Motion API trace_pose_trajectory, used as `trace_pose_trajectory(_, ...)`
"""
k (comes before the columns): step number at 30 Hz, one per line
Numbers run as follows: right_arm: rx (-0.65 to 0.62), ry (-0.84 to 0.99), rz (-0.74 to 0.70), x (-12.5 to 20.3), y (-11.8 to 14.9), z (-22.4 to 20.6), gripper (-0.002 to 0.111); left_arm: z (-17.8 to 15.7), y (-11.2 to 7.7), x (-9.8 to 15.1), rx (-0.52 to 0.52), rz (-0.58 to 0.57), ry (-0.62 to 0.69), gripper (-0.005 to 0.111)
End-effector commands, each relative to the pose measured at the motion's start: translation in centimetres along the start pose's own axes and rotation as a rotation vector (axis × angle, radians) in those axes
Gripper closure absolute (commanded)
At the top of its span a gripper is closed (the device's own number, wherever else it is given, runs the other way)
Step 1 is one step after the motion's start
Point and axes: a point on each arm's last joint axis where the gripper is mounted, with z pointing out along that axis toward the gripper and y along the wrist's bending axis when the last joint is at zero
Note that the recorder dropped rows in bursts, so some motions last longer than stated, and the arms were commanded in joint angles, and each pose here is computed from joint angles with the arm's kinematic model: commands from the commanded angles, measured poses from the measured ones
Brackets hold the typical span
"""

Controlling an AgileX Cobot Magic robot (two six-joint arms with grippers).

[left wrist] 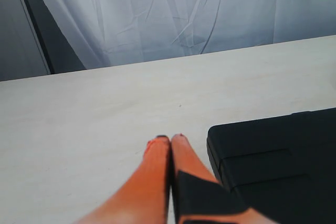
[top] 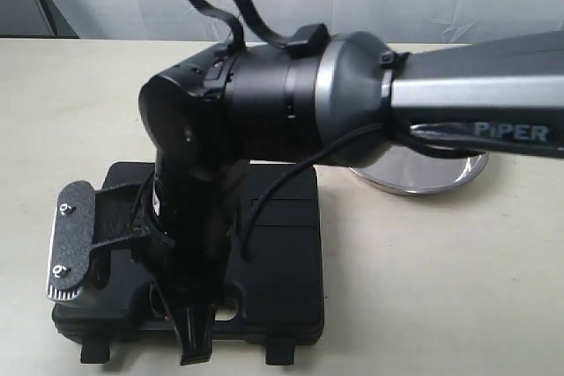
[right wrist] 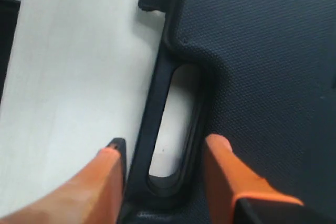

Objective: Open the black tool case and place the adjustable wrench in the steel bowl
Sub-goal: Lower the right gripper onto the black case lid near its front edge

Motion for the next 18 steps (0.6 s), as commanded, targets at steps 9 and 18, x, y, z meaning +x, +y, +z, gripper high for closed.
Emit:
trace_pose_trajectory(9, -0.085, 0.018, 0.047, 0.0, 0.1, 2.8, 0.064, 0.0, 0.0, -0.1, 0.001, 0.0, 0.001, 0.106)
trace_pose_trajectory(18, -0.095, 0.038, 0.057, 0.3, -0.2, 5.1, 0.064, 0.0, 0.0, -0.1, 0.0, 0.005, 0.001, 0.106)
